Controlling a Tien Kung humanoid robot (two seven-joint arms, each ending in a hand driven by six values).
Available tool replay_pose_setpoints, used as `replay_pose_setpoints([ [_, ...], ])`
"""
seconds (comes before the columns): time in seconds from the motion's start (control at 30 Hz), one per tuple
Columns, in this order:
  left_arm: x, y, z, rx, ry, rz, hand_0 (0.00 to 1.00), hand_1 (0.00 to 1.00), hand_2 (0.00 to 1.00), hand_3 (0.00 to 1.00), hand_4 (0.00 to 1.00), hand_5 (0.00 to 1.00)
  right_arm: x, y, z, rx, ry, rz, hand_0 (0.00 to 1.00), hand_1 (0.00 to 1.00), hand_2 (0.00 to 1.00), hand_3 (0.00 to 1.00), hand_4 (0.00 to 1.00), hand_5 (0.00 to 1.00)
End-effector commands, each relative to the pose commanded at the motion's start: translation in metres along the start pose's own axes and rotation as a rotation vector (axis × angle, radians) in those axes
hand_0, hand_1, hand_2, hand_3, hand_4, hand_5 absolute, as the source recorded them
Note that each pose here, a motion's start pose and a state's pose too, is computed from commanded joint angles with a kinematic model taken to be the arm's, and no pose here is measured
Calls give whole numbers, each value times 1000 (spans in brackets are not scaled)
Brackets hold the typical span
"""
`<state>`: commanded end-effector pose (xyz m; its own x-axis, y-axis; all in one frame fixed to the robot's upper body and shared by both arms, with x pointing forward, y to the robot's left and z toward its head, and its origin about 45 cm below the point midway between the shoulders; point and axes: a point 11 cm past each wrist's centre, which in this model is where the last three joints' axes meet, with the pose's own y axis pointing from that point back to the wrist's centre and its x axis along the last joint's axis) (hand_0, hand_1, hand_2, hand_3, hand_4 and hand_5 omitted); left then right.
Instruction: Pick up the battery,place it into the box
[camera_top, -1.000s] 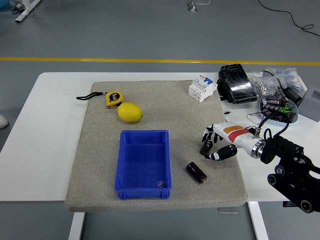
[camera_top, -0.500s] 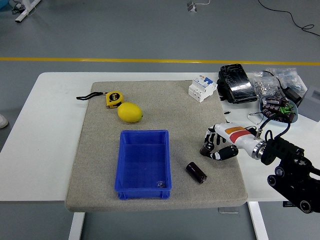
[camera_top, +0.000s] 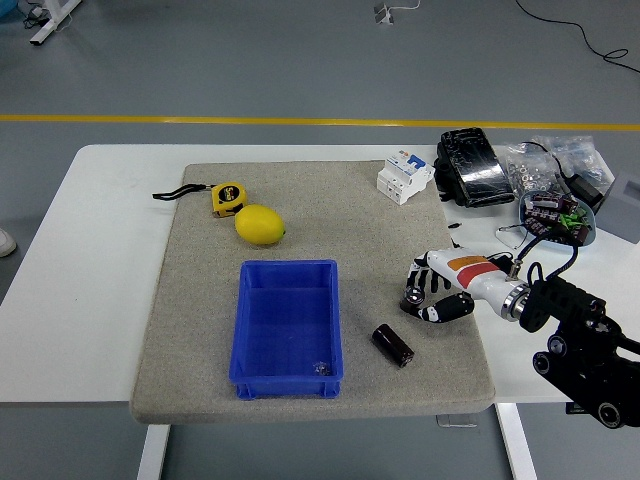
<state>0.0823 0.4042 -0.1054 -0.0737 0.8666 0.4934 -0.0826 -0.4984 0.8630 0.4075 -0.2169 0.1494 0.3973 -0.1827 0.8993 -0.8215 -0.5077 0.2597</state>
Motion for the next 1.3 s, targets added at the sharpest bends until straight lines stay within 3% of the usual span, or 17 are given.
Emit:
replay_pose_setpoints([
  [0.7,1,0,4,-9,8,1,574,551,592,573,633,574,15,0,0,0,2,28,296,362,437,462,786,228],
  [1.3,4,-1,1,-4,9,8,571,545,591,573,633,575,53,-16,-52,124,28,99,290,363,436,464,779,231],
])
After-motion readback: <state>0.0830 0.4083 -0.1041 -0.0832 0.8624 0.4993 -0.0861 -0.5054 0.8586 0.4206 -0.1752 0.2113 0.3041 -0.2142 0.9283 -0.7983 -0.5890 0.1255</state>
